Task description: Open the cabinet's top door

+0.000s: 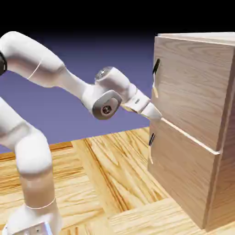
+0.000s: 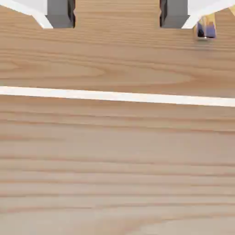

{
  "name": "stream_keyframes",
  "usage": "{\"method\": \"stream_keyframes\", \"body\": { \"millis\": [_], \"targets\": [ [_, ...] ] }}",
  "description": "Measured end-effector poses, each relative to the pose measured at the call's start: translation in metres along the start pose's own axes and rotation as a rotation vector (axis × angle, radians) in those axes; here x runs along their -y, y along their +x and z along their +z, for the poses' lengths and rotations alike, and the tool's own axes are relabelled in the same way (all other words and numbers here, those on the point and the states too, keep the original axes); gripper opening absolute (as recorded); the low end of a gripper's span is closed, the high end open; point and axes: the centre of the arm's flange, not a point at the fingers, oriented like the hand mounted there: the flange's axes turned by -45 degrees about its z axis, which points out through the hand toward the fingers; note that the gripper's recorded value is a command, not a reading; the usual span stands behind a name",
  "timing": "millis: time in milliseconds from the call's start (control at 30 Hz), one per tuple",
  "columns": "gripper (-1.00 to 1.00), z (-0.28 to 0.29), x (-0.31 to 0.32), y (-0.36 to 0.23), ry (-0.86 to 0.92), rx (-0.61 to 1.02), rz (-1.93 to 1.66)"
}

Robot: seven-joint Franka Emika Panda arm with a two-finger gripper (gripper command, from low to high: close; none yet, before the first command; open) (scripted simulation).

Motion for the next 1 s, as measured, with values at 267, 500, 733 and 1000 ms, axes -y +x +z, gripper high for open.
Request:
{"method": "stream_keyframes", "body": {
  "millis": [267,500,733,1000],
  "targets": [
    [0.0,-0.038,-0.007,0.026,0.024,-0.106,0.493],
    [0.0,-0.069,-0.005,0.039,0.092,-0.19,0.905],
    [0.0,-0.093,0.005,0.045,0.201,-0.255,1.294],
    [0.0,-0.108,0.025,0.044,0.37,-0.293,1.709]
  ]
}}
